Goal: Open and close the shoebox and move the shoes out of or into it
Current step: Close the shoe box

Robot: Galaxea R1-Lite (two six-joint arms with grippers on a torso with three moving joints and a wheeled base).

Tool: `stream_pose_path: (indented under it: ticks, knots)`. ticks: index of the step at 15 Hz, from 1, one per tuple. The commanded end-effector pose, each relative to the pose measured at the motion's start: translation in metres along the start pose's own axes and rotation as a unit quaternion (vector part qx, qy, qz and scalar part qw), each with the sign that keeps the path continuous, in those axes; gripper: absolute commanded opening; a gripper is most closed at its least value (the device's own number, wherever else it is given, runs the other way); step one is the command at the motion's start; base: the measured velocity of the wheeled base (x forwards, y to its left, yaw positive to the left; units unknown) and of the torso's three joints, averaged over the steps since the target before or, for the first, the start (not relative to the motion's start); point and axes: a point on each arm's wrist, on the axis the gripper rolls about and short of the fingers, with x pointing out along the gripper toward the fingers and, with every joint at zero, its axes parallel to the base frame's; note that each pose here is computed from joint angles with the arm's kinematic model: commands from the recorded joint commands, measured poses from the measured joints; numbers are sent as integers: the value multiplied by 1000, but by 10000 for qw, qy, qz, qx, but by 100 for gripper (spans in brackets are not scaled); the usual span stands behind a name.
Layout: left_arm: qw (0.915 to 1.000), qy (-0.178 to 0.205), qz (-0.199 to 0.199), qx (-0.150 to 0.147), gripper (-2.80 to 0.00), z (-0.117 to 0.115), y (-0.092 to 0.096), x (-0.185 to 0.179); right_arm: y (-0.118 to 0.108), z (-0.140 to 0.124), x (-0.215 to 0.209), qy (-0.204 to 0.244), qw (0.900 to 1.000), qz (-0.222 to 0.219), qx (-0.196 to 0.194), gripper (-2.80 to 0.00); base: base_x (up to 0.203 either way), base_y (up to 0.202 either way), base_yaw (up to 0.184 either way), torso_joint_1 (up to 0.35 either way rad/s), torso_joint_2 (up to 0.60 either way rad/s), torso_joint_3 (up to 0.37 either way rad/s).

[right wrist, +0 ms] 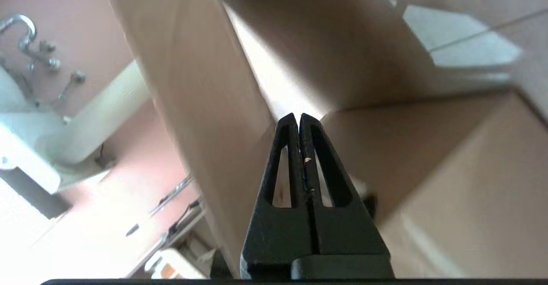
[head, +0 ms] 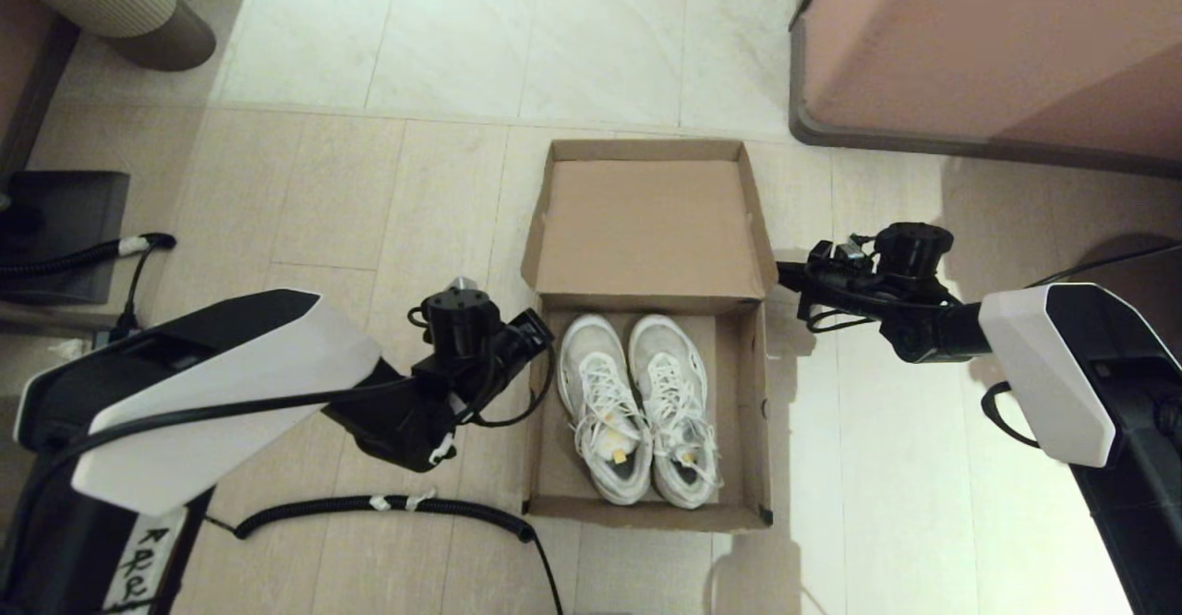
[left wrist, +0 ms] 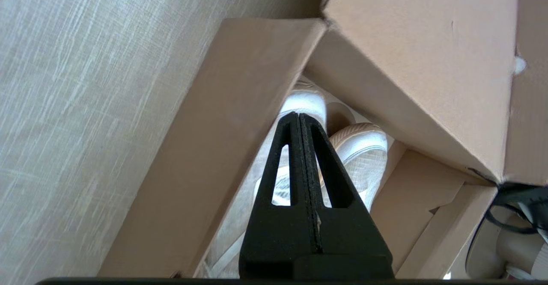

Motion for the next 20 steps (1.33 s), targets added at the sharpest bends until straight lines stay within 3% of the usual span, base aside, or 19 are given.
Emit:
stream_pose_path:
  ticks: [1, 4, 8, 11, 15, 20]
  knots:
    - [10000, -19, -11, -20, -280, -1, 1, 2, -1, 0, 0, 75, 10000, 13, 37, -280, 0, 0, 0, 0, 0, 0]
    - [10000, -16, -27, -20, -280, -3, 1, 4, -7, -5, 6, 232, 9997, -32, 114, -280, 0, 0, 0, 0, 0, 0]
    - [10000, -1, 1, -18, -280, -6, 3, 7, -17, -11, 15, 41, 9998, -120, 123, -280, 0, 0, 0, 0, 0, 0]
    - [10000, -3, 18, 23, -280, -10, 7, 13, -22, -25, 26, 51, 9990, -362, -258, -280, 0, 0, 0, 0, 0, 0]
    - [9999, -30, -10, 163, -280, -11, 7, 19, -27, -48, 44, -179, 9887, -952, -1141, -280, 0, 0, 0, 0, 0, 0]
    - [9993, 254, 99, 248, -280, -29, 4, 7, -29, -54, 36, -137, 9863, -1151, -1173, -280, 0, 0, 0, 0, 0, 0]
